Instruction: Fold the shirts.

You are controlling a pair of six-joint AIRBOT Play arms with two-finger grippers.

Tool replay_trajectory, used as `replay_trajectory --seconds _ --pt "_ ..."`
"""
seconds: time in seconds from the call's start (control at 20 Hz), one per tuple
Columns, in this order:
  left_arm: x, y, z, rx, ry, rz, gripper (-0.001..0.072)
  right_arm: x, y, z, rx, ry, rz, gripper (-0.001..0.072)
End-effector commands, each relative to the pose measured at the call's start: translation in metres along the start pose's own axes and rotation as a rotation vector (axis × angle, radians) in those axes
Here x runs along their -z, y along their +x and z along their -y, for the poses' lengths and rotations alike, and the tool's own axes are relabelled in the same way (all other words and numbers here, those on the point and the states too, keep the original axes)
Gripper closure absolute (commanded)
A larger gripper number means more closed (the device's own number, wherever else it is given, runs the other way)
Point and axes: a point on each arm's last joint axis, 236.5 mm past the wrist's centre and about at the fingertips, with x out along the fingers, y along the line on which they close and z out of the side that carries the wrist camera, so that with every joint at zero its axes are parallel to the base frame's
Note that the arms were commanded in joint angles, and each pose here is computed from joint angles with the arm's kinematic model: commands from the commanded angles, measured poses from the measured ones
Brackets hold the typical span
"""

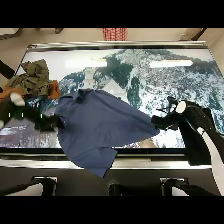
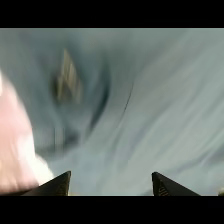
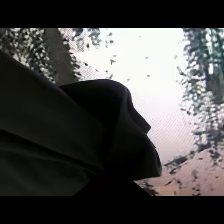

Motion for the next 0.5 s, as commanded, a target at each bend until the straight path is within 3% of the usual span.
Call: replay_trajectory --seconds 0.0,0.1,0.3,0.35,0.45 --pt "0.081 0.054 0.002 0.096 -0.094 -0.053 0.0111 0.014 0.0 0.002 0.005 -0.029 -0.059 0.0671" --pt "0.1 0.075 0.008 0.152 -0.145 -0.078 0.0119 0.016 0.0 0.002 0.006 -0.029 -0.069 0.0671" --pt "0.121 0.096 0.013 0.131 -0.111 -0.138 0.0124 0.023 -0.001 0.003 0.008 -0.029 -0.097 0.0671" --pt "0.117 0.099 0.017 0.126 -0.11 -0.122 0.0192 0.023 -0.001 0.003 0.009 -0.029 -0.098 0.0671" --pt "0.105 0.104 0.021 0.111 -0.139 -0.066 0.0418 0.023 -0.001 0.002 0.006 -0.028 -0.099 0.0671"
